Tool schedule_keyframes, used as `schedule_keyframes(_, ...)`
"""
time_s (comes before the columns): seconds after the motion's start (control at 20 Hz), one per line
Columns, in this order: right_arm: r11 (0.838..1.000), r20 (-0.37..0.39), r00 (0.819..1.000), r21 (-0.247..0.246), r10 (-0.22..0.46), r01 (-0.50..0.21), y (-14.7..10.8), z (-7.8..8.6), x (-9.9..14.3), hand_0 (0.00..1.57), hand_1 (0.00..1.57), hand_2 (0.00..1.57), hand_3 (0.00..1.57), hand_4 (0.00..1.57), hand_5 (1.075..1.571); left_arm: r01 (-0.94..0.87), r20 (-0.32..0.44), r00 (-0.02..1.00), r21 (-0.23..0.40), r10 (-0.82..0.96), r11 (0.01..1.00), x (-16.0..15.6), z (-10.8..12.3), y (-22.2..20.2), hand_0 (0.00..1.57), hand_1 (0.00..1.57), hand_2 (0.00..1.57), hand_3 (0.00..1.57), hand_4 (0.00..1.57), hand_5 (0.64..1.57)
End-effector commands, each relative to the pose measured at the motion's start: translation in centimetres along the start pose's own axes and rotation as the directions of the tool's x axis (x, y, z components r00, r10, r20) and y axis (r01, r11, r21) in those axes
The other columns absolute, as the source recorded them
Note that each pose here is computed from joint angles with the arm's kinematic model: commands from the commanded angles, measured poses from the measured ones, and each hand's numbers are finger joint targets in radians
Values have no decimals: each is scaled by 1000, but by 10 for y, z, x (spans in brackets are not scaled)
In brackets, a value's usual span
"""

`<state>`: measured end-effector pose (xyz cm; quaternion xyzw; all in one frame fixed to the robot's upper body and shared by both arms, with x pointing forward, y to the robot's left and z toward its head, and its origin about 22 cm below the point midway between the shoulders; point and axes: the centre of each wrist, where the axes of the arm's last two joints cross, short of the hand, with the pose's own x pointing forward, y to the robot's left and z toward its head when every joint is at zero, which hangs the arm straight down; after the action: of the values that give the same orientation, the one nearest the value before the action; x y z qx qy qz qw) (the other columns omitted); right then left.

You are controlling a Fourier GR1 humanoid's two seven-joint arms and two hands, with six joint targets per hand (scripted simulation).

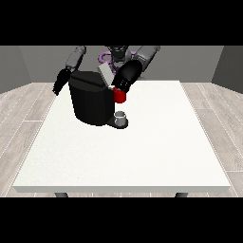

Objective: Insert the coffee pod into the coffee machine and close the lid

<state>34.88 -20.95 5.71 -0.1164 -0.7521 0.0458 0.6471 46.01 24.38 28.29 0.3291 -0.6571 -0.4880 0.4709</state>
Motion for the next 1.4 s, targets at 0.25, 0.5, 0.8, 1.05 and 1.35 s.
schedule_keyframes(0.25, 1000, 48, 999, 10, -1, 0, 0, -10, 17, 0, 0, 0, 0, 85, 1571, -35, -6, 999, 68, 35, 997, 4, -4, 4, 1138, 1138, 1136, 963, 0, 1571)
schedule_keyframes(0.5, 1000, 60, 998, 4, 13, -14, 6, -4, 8, 0, 0, 0, 0, 0, 1571, -25, 34, 999, 122, 21, 992, 7, 1, 33, 1247, 1247, 1210, 954, 0, 1571)
schedule_keyframes(0.8, 999, 41, 999, -9, 35, -35, -12, -14, 16, 0, 0, 0, 0, 108, 1571, 30, 71, 997, 122, -39, 992, -1, -1, -3, 1250, 1250, 1216, 940, 0, 1571)
schedule_keyframes(1.05, 1000, 87, 996, 9, 27, -27, -2, -14, 20, 0, 0, 0, 0, 87, 1571, 107, 60, 991, 172, -119, 979, -1, 5, 32, 999, 999, 1023, 718, 0, 1571)
schedule_keyframes(1.35, 998, 51, 997, -4, 61, -61, 12, -6, 27, 0, 0, 0, 0, 152, 1571, 142, 37, 988, 181, -151, 973, -21, 9, 11, 0, 0, 668, 537, 0, 1571)
